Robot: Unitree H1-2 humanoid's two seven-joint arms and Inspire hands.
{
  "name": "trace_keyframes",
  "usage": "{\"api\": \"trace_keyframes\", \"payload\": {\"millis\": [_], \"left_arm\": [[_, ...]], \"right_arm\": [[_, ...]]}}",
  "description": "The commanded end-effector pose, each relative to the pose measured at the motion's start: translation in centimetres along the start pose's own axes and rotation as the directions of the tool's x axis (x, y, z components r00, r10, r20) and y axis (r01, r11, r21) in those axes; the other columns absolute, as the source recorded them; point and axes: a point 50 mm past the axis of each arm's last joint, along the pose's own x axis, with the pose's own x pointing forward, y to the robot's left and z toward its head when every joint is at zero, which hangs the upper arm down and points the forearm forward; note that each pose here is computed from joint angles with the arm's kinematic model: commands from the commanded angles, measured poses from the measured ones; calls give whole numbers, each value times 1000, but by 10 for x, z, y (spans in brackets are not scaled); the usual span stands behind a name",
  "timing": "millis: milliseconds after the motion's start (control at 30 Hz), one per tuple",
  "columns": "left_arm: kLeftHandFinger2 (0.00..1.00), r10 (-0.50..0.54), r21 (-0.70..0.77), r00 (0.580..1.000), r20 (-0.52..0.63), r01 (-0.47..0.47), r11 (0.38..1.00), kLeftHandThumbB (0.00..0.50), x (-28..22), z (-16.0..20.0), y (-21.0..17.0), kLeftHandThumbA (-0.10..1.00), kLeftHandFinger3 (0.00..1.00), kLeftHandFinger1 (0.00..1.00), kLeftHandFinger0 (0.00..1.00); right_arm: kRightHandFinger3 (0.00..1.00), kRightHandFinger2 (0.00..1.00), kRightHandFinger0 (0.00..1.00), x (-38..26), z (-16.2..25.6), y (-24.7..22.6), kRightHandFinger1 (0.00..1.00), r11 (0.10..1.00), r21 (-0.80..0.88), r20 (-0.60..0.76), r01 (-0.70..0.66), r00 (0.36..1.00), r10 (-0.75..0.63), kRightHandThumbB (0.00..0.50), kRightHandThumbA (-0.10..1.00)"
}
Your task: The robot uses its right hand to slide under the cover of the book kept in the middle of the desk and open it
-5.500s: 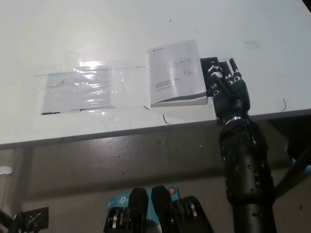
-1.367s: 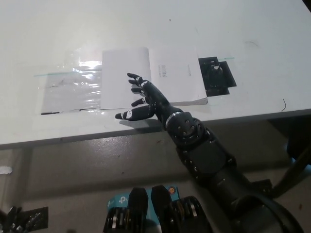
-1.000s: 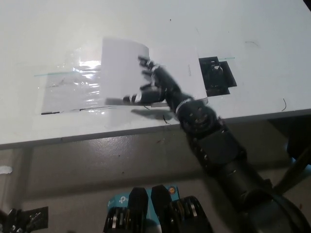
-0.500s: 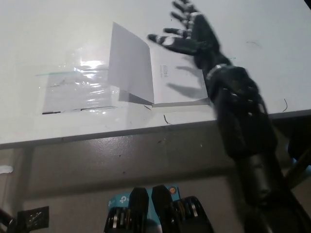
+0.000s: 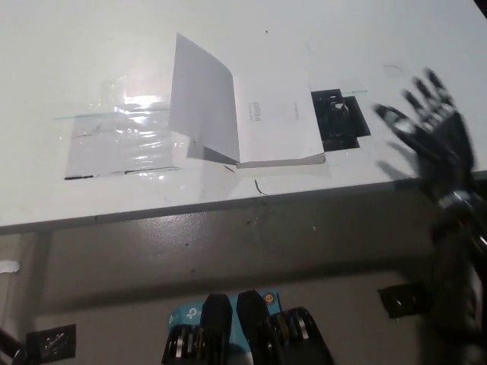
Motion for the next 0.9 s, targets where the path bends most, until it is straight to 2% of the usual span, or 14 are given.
{"api": "trace_keyframes", "payload": {"millis": [0, 67, 100, 133, 167, 233, 333, 400, 500, 533, 600, 700, 733, 867], "left_arm": [[890, -32, -17, 996, 78, 33, 999, 172, -1, 29, 4, 666, 921, 846, 824], [913, -50, -6, 995, 85, 51, 999, 163, -1, 34, 1, 676, 952, 868, 862], [901, -48, -4, 995, 86, 48, 999, 179, -2, 31, -1, 657, 921, 853, 852], [884, -39, -9, 996, 84, 40, 999, 187, -1, 31, -2, 654, 905, 834, 835], [910, -49, -20, 997, 67, 50, 999, 191, 1, 19, -7, 647, 924, 848, 836], [923, -61, -5, 996, 62, 62, 998, 182, 0, 13, -10, 705, 937, 858, 836], [876, -40, -48, 997, 62, 43, 998, 195, 3, 14, -12, 663, 884, 842, 827], [864, -42, -44, 997, 68, 45, 998, 187, 4, 16, -14, 679, 878, 833, 818], [869, -42, -49, 997, 71, 46, 998, 196, 6, 20, -20, 687, 873, 832, 813], [863, -41, -50, 997, 72, 45, 998, 187, 7, 20, -20, 689, 860, 828, 813], [879, -49, -52, 996, 71, 53, 997, 180, 7, 20, -20, 667, 882, 830, 833], [858, -41, -61, 997, 64, 45, 997, 172, 8, 20, -19, 660, 857, 821, 829], [852, -34, -63, 997, 65, 38, 997, 176, 8, 20, -19, 676, 828, 818, 802], [851, -29, -75, 998, 63, 34, 997, 173, 9, 17, -22, 690, 798, 822, 790]], "right_arm": [[1000, 1000, 822, -28, 8, -10, 1000, 991, 128, 88, 36, 995, -48, 141, 972], [1000, 1000, 844, -37, 4, -20, 1000, 987, 143, 94, 71, 992, -85, 120, 980], [1000, 1000, 841, -43, 4, -29, 993, 984, 130, 92, 118, 987, -130, 114, 991], [1000, 1000, 867, -48, 1, -35, 1000, 981, 145, 86, 130, 986, -143, 122, 991], [1000, 1000, 988, -54, 5, -52, 1000, 974, 173, 94, 147, 982, -165, 102, 997], [1000, 1000, 1000, -55, 9, -60, 1000, 973, 172, 100, 156, 980, -175, 84, 1000], [1000, 1000, 913, -55, 5, -76, 1000, 966, 146, 112, 215, 966, -232, 89, 975], [1000, 1000, 893, -55, 3, -81, 1000, 958, 147, 110, 247, 958, -264, 91, 954], [1000, 1000, 884, -55, -5, -92, 1000, 938, 166, 108, 305, 939, -325, 101, 922], [1000, 1000, 913, -58, -10, -97, 1000, 933, 169, 102, 318, 936, -338, 72, 945], [1000, 1000, 894, -63, -22, -111, 1000, 919, 154, 72, 363, 923, -377, 103, 953], [1000, 1000, 891, -70, -37, -121, 1000, 903, 154, 38, 402, 910, -412, 98, 917], [1000, 1000, 837, -72, -50, -124, 1000, 890, 135, 7, 435, 898, -440, 86, 909], [1000, 1000, 804, -70, -65, -127, 988, 886, 114, -28, 449, 893, -449, 64, 932]]}}
